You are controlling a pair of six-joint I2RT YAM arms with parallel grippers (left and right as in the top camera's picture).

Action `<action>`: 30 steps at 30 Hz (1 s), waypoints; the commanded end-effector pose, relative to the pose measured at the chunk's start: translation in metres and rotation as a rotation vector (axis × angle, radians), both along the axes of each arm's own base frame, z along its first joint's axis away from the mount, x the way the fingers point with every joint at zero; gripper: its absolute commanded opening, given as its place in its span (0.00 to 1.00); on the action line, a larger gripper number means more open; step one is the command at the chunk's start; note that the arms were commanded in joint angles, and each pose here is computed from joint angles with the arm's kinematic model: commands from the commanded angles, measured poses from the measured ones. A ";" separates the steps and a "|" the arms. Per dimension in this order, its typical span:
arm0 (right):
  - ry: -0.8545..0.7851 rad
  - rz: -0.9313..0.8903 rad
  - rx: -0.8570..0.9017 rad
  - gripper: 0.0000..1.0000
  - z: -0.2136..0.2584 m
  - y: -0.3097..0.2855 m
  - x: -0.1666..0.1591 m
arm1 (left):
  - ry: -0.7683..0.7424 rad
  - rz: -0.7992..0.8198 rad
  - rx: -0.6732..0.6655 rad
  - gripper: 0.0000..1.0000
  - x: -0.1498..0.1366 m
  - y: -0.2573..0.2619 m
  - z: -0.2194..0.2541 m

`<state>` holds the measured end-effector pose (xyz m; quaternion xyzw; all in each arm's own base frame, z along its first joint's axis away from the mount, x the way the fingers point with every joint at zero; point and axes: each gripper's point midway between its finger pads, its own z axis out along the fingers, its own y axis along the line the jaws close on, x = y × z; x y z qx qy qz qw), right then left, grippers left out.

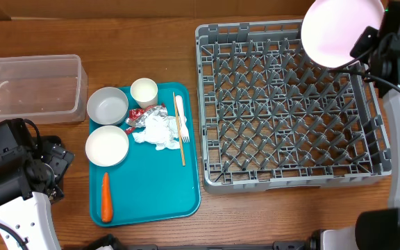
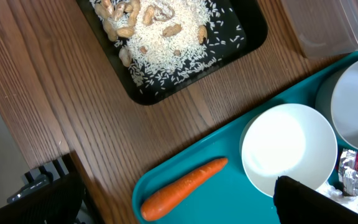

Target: Sort waste into correct bins and load items into the dishwasher rack

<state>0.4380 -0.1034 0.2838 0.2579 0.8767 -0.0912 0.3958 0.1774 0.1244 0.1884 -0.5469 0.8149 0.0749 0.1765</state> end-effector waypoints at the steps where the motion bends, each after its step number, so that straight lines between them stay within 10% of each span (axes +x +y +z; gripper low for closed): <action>1: 0.010 0.013 -0.009 0.04 -0.007 0.007 0.013 | -0.019 0.030 0.023 1.00 0.000 0.005 0.007; 30: 0.106 0.187 -0.187 0.04 -0.071 0.130 0.058 | -0.019 0.030 0.023 1.00 0.000 0.005 0.007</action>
